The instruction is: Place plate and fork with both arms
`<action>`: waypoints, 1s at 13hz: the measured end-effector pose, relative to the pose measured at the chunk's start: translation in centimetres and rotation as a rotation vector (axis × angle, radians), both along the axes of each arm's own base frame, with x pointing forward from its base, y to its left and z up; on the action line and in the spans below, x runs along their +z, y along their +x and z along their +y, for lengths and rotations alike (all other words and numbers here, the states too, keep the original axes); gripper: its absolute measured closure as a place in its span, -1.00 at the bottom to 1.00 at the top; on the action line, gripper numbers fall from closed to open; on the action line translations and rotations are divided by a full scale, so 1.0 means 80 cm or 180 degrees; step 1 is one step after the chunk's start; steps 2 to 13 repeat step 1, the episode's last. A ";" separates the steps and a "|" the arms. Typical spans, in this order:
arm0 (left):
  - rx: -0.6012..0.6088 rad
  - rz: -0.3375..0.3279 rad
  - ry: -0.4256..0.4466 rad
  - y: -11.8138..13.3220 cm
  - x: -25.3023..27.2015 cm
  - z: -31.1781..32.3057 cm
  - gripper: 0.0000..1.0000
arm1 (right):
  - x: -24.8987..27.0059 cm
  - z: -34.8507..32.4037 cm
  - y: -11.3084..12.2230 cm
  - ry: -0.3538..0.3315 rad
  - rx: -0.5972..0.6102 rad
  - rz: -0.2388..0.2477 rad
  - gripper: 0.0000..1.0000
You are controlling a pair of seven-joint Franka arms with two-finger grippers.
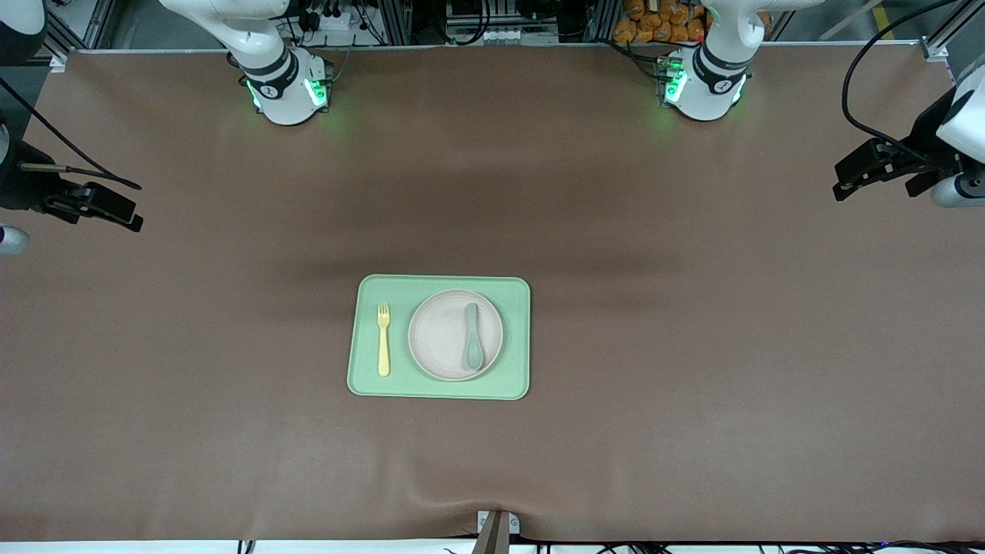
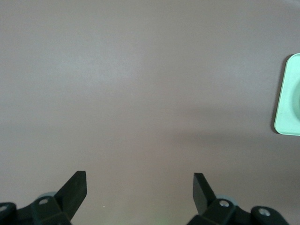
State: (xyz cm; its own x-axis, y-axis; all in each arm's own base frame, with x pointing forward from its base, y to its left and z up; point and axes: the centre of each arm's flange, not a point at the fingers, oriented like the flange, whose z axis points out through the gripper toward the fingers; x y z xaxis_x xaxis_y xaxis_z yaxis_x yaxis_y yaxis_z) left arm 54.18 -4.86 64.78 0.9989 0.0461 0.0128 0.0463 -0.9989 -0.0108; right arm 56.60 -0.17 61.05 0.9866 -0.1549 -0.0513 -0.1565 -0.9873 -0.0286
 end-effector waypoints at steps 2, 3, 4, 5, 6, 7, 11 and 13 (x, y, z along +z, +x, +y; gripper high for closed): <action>0.0000 0.0006 0.0001 0.000 0.000 0.000 -1.00 | 0.000 0.000 0.000 0.0003 0.0000 0.0000 -1.00; 0.0000 0.0006 0.0001 0.000 0.000 0.000 -1.00 | 0.000 0.000 0.000 0.0003 0.0000 0.0000 -1.00; 0.0000 0.0006 0.0001 0.000 0.000 0.000 -1.00 | 0.000 0.000 0.000 0.0003 0.0000 0.0000 -1.00; 0.0000 0.0006 0.0001 0.000 0.000 0.000 -1.00 | 0.000 0.000 0.000 0.0003 0.0000 0.0000 -1.00; 0.0000 0.0006 0.0001 0.000 0.000 0.000 -1.00 | 0.000 0.000 0.000 0.0003 0.0000 0.0000 -1.00; 0.0000 0.0006 0.0001 0.000 0.000 0.000 -1.00 | 0.000 0.000 0.000 0.0003 0.0000 0.0000 -1.00; 0.0000 0.0006 0.0001 0.000 0.000 0.000 -1.00 | 0.000 0.000 0.000 0.0003 0.0000 0.0000 -1.00; 0.0000 0.0006 0.0001 0.000 0.000 0.000 -1.00 | 0.000 0.000 0.000 0.0003 0.0000 0.0000 -1.00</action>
